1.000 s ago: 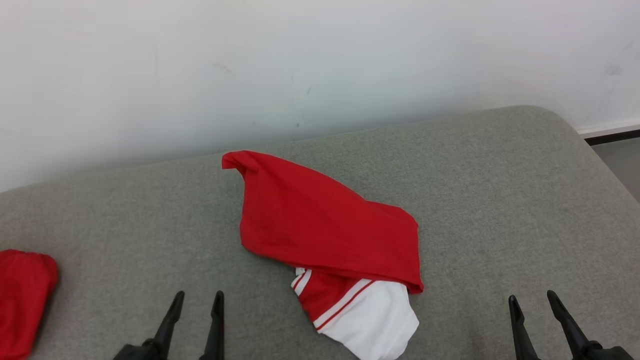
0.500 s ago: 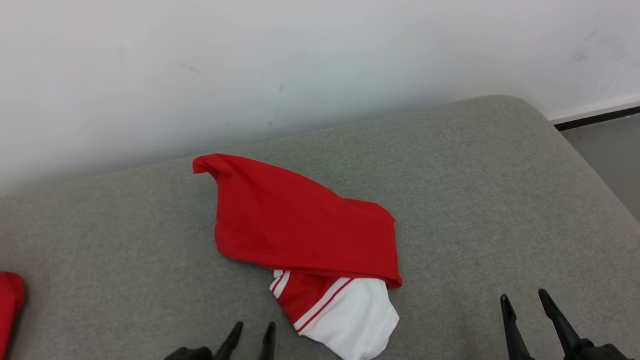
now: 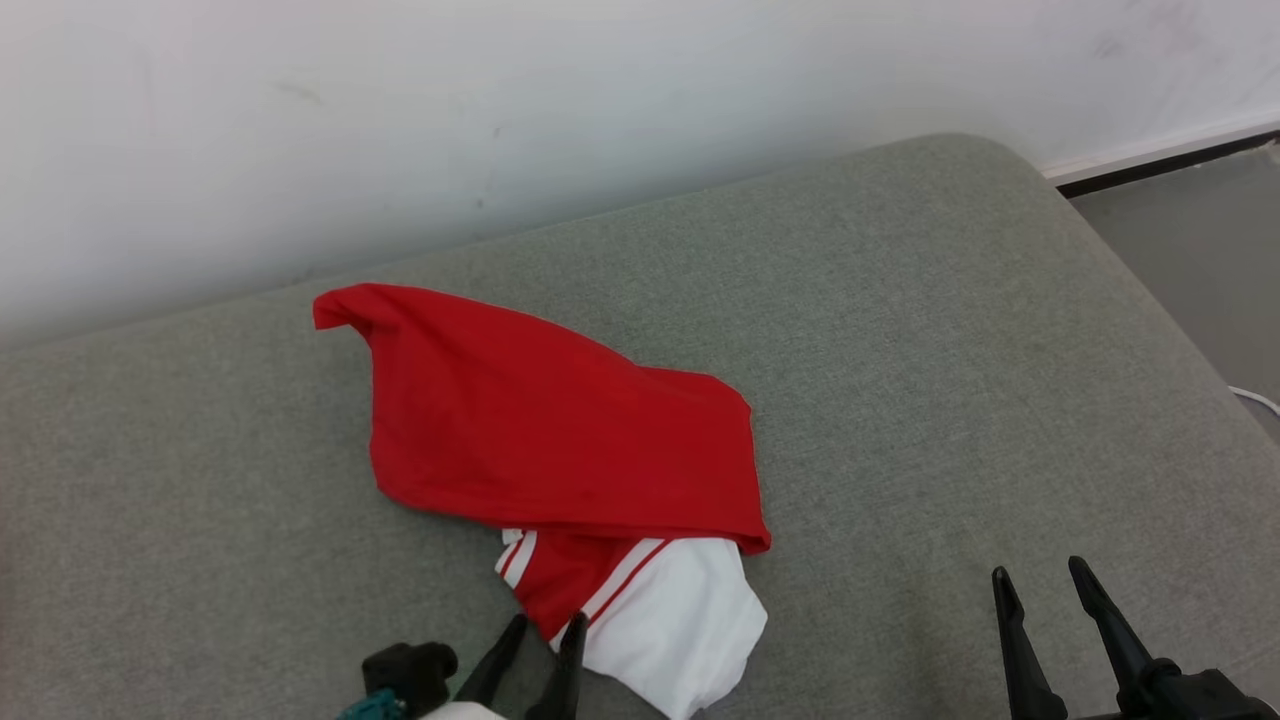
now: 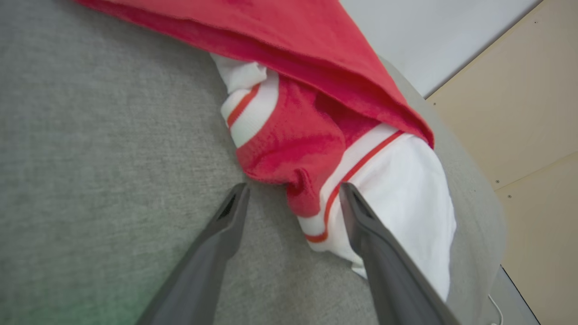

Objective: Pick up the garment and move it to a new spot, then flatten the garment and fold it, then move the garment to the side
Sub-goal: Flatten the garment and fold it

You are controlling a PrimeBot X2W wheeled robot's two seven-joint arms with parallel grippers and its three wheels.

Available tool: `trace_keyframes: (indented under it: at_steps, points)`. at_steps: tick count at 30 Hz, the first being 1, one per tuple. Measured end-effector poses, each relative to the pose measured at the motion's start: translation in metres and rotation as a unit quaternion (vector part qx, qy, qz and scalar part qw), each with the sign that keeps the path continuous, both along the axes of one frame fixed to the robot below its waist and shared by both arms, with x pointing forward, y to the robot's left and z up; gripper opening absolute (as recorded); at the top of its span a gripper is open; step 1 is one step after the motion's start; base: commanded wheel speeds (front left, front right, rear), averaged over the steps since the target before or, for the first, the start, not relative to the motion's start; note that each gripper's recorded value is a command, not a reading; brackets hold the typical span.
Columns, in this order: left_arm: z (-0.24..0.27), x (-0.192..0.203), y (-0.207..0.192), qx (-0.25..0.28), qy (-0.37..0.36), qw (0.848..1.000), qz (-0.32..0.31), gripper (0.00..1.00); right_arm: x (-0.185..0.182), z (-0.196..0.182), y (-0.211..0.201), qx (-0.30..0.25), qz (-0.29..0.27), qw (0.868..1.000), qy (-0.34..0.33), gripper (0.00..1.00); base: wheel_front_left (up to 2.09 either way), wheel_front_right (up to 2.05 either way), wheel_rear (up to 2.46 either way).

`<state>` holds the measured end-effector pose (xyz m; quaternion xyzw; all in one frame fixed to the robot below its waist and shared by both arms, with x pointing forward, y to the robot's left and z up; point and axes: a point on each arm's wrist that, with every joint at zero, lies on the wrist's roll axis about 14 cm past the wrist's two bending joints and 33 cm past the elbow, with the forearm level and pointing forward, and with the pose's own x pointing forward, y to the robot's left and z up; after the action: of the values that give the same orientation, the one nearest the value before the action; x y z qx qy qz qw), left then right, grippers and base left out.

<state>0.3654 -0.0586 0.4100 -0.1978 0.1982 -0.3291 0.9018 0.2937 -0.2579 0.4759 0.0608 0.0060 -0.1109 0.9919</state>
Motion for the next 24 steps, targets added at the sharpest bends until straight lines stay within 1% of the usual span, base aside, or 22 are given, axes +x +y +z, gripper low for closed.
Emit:
trace_keyframes:
  at_steps: [2, 3, 4, 6, 10, 14, 16, 21, 24]
  points:
    - [-0.002, 0.004, -0.005, -0.008, 0.010, 1.000, -0.002, 0.98, 0.000, -0.002, -0.001, 0.000, -0.003, 1.000, 0.005, 1.00, 0.00, 0.00, 0.00]
    - [-0.003, 0.005, -0.007, -0.010, 0.015, 1.000, -0.006, 0.40, 0.000, -0.004, -0.002, 0.001, -0.005, 1.000, 0.007, 1.00, 0.00, 0.00, 0.00]
    - [-0.003, 0.007, -0.010, -0.011, 0.017, 1.000, -0.009, 0.00, 0.001, -0.005, -0.002, 0.001, -0.006, 1.000, 0.009, 1.00, 0.00, 0.00, 0.00]
    - [-0.004, 0.008, -0.014, -0.020, 0.030, 0.999, -0.013, 0.00, 0.001, -0.007, -0.003, 0.001, -0.008, 1.000, 0.013, 1.00, 0.00, 0.00, 0.00]
    - [0.003, 0.013, -0.015, -0.063, 0.056, 0.996, 0.007, 0.00, 0.003, -0.007, -0.004, 0.002, -0.009, 1.000, 0.014, 1.00, 0.00, 0.00, 0.00]
    - [0.027, 0.021, -0.016, -0.106, 0.049, 0.993, 0.014, 0.00, 0.006, -0.006, 0.000, 0.003, -0.002, 1.000, 0.009, 1.00, 0.00, 0.00, 0.00]
    - [0.049, 0.030, -0.011, -0.132, 0.028, 0.991, 0.018, 0.00, 0.007, -0.004, 0.001, 0.003, 0.000, 1.000, 0.005, 1.00, 0.00, 0.00, 0.00]
    - [0.111, 0.057, 0.026, -0.179, -0.041, 0.982, 0.039, 0.00, 0.010, 0.001, 0.007, 0.004, 0.011, 1.000, -0.005, 1.00, 0.00, 0.00, 0.00]
    - [0.144, 0.066, 0.050, -0.175, -0.088, 0.979, 0.047, 0.00, 0.011, 0.002, 0.011, 0.005, 0.019, 1.000, -0.008, 1.00, 0.00, 0.00, 0.00]
